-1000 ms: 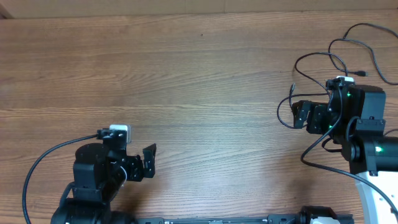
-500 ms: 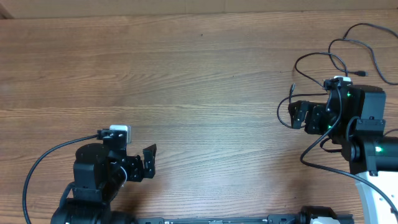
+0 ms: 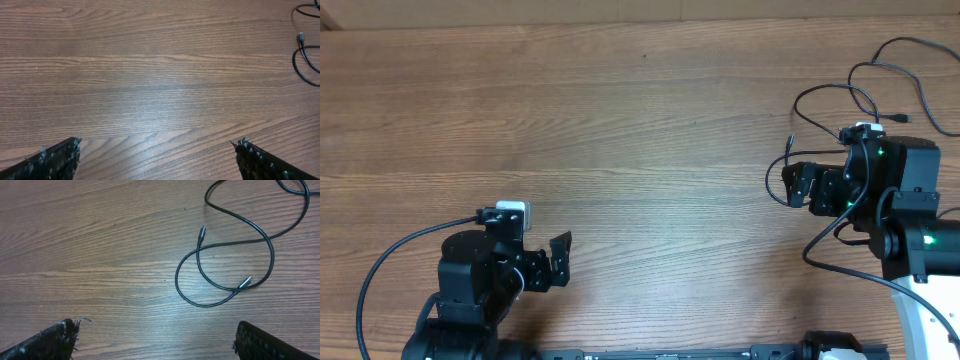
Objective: Untangle cables
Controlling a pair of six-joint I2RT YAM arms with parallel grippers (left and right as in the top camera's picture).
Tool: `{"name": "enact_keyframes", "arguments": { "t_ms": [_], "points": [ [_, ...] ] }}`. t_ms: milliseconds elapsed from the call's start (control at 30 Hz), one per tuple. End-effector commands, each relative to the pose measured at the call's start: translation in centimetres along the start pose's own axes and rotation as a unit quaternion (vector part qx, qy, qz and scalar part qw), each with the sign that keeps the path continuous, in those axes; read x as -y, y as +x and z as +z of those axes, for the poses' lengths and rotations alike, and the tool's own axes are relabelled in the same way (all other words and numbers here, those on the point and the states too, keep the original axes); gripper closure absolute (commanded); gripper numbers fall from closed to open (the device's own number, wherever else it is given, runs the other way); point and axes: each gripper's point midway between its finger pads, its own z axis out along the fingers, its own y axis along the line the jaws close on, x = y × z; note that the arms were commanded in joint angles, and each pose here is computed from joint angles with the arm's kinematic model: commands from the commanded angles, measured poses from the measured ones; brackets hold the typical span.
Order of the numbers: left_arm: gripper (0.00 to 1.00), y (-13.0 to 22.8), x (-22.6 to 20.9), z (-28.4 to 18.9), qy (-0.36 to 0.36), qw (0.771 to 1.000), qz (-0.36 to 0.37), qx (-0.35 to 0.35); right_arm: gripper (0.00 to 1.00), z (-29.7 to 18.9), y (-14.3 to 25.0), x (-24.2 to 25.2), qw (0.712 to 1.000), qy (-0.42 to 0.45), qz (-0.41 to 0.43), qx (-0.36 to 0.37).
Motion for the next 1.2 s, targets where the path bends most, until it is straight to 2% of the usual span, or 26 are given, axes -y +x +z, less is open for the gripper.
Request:
{"name": "enact_keyframes", "arguments": {
  "t_ms": [0, 233, 333, 433, 600, 733, 833, 1033, 1167],
  "points": [
    [0.0, 0.3, 0.3, 0.0, 0.008, 1.0, -0.001, -0.003, 0.0, -0.1, 0.0, -0.1, 1.0, -0.002, 0.0, 0.004],
    [0.0, 0.3, 0.3, 0.0, 0.008, 1.0, -0.001, -0.003, 0.0, -0.1, -0.1, -0.1, 1.0, -0.003, -0.001, 0.006],
    [0.0, 0.3, 0.3, 0.0, 0.008, 1.0, -0.001, -0.003, 0.0, -0.7, -1.0, -0.4, 0.999, -0.008, -0.006, 0.031],
    [0.0, 0.3, 0.3, 0.0, 0.008, 1.0, -0.001, -0.003, 0.0, -2.7, -2.3, -1.4, 0.996, -0.026, -0.018, 0.083],
    [0.0, 0.3, 0.3, 0.0, 0.008, 1.0, -0.001, -0.003, 0.0, -9.0, -4.1, -3.4, 0.975, -0.055, -0.05, 0.208],
    [0.0, 0.3, 0.3, 0.0, 0.008, 1.0, -0.001, -0.003, 0.0, -13.7, -3.4, -4.3, 0.955, -0.062, -0.065, 0.282],
    [0.0, 0.3, 0.3, 0.0, 0.008, 1.0, -0.001, -0.003, 0.0, -16.3, -2.6, -4.7, 0.944, -0.077, -0.041, 0.319],
    [0.0, 0.3, 0.3, 0.0, 0.008, 1.0, -0.001, -0.003, 0.0, -16.7, -1.2, -4.2, 0.931, -0.089, 0.007, 0.355],
    [0.0, 0.3, 0.3, 0.0, 0.008, 1.0, -0.001, -0.003, 0.0, -16.1, -1.8, -4.0, 0.897, -0.1, -0.013, 0.43]
  ]
}}
